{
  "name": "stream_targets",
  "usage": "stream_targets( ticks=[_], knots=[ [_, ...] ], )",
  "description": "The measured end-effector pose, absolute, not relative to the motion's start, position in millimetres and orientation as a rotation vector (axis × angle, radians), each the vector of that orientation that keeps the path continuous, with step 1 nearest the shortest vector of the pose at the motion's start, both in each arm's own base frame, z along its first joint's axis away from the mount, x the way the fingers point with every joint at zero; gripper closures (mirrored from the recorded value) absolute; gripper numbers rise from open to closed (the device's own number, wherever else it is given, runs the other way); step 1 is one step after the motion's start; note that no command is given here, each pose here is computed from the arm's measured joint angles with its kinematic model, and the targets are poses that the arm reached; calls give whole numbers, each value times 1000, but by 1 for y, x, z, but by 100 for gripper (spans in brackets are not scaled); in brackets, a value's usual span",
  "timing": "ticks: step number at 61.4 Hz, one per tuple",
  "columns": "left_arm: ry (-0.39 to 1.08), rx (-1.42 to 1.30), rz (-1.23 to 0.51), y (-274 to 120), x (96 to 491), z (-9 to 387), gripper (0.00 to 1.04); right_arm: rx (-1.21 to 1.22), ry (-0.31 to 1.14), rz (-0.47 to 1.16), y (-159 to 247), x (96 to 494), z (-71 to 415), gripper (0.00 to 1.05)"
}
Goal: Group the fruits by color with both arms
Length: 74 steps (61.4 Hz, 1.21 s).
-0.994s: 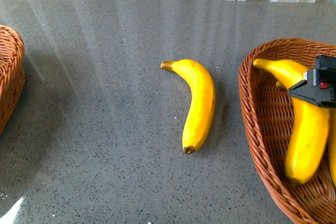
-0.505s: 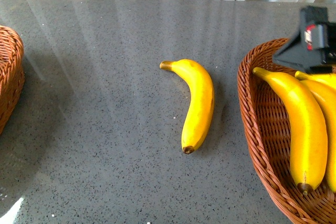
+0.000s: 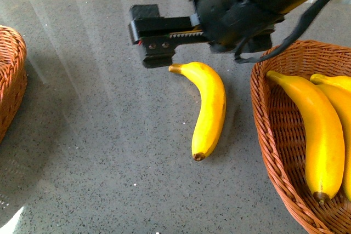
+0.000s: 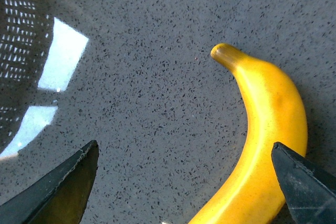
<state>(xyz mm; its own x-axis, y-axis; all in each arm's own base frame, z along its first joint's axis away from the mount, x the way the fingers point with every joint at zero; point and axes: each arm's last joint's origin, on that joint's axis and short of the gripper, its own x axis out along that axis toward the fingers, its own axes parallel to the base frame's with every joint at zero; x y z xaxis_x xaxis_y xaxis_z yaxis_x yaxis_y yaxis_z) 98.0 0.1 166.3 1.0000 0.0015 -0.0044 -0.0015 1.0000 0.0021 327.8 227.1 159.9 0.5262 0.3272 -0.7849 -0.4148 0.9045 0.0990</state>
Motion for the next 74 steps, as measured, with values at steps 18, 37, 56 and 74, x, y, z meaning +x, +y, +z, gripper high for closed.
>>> stream_targets(
  ticks=[18,37,56,74],
  knots=[
    [4,2,2,0,98,166,9,-80,944,324,225,359,149,9],
    [4,2,1,0,98,166,9,-123,991,287,220,377,123,9],
    [4,2,1,0,98,166,9,-148,1019,267,215,387,111,9],
    [4,2,1,0,98,166,9,-186,1034,293,217,386,105,9]
  ],
)
